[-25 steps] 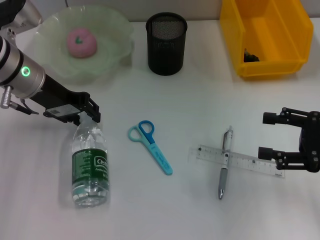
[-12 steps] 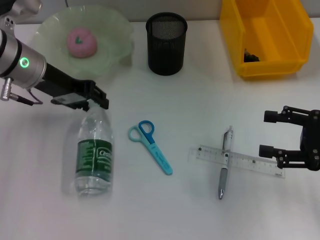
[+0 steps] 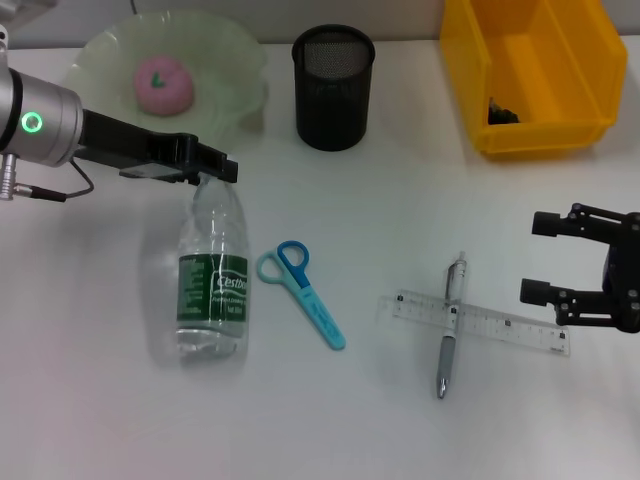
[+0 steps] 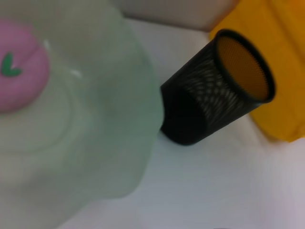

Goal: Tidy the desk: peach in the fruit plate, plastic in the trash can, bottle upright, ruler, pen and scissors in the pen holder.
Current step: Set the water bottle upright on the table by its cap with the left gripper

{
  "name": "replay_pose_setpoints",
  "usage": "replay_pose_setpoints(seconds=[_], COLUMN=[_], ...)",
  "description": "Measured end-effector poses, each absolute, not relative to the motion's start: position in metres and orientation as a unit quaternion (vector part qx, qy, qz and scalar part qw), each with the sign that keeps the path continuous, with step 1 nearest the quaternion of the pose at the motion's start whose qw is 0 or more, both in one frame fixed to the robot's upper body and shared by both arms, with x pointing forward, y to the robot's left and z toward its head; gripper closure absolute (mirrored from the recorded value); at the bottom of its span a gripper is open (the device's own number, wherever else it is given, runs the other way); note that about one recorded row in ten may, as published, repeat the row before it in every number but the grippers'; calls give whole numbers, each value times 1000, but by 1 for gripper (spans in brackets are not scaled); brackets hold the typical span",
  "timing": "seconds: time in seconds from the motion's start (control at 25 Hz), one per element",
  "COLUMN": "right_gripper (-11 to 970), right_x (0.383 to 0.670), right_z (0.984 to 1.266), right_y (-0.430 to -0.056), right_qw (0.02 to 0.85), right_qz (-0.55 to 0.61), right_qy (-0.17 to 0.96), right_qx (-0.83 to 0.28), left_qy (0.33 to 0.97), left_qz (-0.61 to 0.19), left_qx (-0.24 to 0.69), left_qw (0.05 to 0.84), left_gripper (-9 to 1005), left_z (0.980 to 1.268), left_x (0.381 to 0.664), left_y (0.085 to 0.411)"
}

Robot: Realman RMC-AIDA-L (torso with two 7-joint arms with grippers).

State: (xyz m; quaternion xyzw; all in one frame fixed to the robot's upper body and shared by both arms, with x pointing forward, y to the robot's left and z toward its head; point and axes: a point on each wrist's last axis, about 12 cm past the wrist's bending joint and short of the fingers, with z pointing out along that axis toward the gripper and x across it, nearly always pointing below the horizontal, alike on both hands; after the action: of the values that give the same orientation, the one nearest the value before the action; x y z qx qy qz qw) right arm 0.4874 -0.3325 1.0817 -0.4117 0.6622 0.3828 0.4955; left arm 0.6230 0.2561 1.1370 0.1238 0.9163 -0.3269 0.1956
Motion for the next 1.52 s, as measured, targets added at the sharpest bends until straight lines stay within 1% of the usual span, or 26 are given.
replay_pose_setpoints(seconds=[0.2,0.28,0.32,0.44,0.76,1.0,1.16,1.24,1.4,1.48,1.52], right_gripper=[155,155,155,155,155,156,156,156,156,156,156], right_x=[488,487,487,484,482,482,481,481,481,480,480], right_z=[1082,1082,1082,1082,1083,1082,1080,1079,1078,1077,1077], right_y=[-333,-333,-333,-334,-337,-336,-333,-331,-329,-327,-327], right_qw=[499,501,501,510,520,520,519,519,519,519,519], right_qz=[383,383,383,381,381,384,388,389,392,394,394], right_qy=[662,661,661,654,652,654,655,655,655,655,655], right_qx=[-407,-407,-407,-409,-398,-394,-389,-388,-385,-384,-384], left_qy=[895,875,875,856,816,772,755,751,725,707,707], left_qz=[-351,-369,-369,-377,-378,-384,-383,-382,-375,-367,-367], left_qx=[144,165,165,187,235,262,278,281,288,284,284], left_qw=[232,266,266,300,369,434,455,459,500,534,534], left_gripper=[552,553,553,553,552,556,556,556,555,555,555], left_z=[1139,1141,1141,1141,1136,1136,1133,1133,1129,1127,1127], left_x=[620,616,616,613,599,584,575,573,560,550,550], left_y=[264,271,271,277,292,308,315,317,325,334,334])
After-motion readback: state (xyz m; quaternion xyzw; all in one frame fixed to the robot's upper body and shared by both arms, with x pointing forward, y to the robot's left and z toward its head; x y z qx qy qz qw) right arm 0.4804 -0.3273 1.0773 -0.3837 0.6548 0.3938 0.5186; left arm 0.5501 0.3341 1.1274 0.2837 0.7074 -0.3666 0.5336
